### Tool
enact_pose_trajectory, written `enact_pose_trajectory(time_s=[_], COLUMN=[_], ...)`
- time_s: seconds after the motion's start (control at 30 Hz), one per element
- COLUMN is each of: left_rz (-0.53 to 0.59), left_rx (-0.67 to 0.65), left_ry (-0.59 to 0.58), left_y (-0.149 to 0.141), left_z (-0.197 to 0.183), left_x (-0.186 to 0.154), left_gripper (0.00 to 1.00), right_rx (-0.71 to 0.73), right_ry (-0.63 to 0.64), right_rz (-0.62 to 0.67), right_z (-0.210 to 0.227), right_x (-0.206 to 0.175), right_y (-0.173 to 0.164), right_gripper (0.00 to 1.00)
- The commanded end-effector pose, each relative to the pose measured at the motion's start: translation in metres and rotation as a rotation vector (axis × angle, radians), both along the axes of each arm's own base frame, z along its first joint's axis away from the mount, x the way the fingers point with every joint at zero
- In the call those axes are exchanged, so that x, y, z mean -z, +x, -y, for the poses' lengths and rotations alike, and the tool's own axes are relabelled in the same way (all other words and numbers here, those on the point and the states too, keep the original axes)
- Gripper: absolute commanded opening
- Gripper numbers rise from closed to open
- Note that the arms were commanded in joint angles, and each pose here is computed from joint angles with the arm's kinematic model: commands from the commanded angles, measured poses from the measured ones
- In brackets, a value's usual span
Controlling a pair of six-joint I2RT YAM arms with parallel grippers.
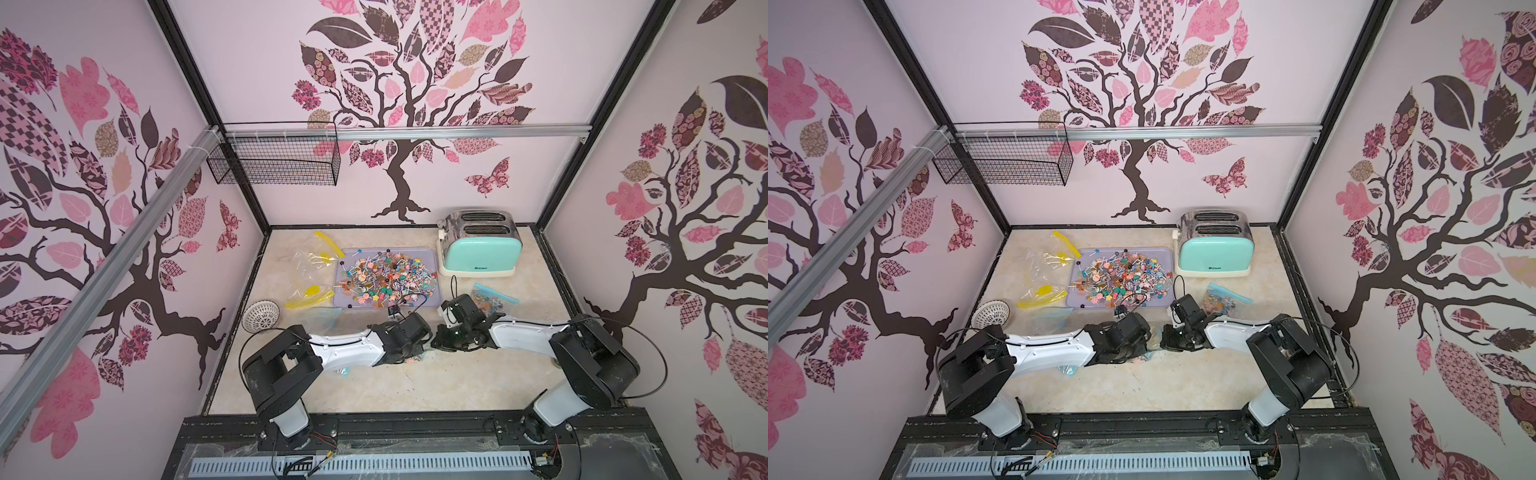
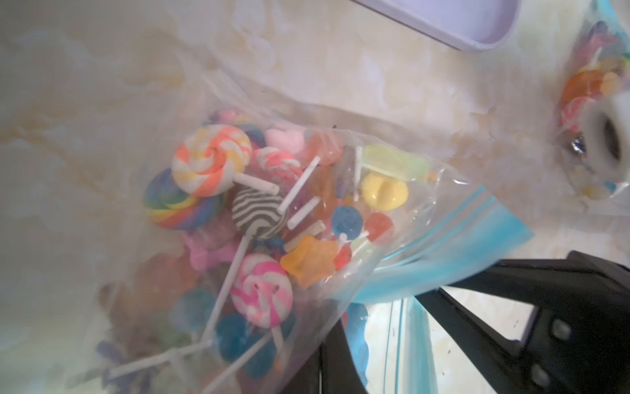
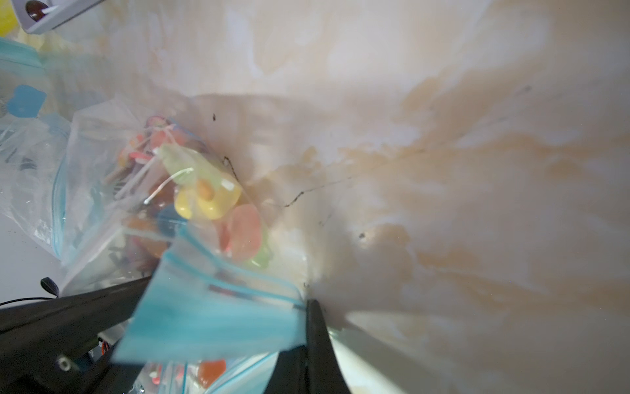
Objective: Pour candies out of the ziploc bag
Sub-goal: Open the ziploc bag at the center of the board.
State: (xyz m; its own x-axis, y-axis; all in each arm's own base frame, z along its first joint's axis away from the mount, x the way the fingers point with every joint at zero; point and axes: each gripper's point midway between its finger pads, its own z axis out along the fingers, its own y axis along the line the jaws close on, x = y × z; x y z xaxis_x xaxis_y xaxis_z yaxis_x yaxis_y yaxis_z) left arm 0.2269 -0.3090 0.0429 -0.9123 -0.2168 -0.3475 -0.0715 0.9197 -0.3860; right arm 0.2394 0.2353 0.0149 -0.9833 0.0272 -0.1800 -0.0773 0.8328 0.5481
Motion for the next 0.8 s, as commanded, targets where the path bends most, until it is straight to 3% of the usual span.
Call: enact_pose_trajectory(time_s=[0.0,0.17,0.43,0.57,0.77], left_rz=[0.102,0.184,0.209,0.189,0.132], left_rx=[0.121,0.211,0.232,0.248,0.269], left_ry=[-0.085,-0.139,-0.136,-0.119,-0.120], left_y=[0.006,0.003,-0.001,-0.005,-0.012], left_z=[0.032,0.050,0.042,0.041,0.045], left_x=[-0.048,-0.090,-0.099,-0.088,-0.062], left_gripper=[0.00,0.00,0.00,0.00,0.00], right_rx=[0.035,0.044,0.072,0.071,0.122], right_ry=[-0.194,-0.187,-0.199,-0.167,-0.053], right_rz=[-0.104,-0.086,-0.063,-0.025,0.076], right_z=[0.038,0.035,0.039,0.033,0.035], right_x=[0.032,0.025,0.014,-0.008,-0.076], right_y=[-0.019,-0.013,-0.008,-0.001,0.010], right_gripper=[0.00,0.00,0.00,0.17,0.44])
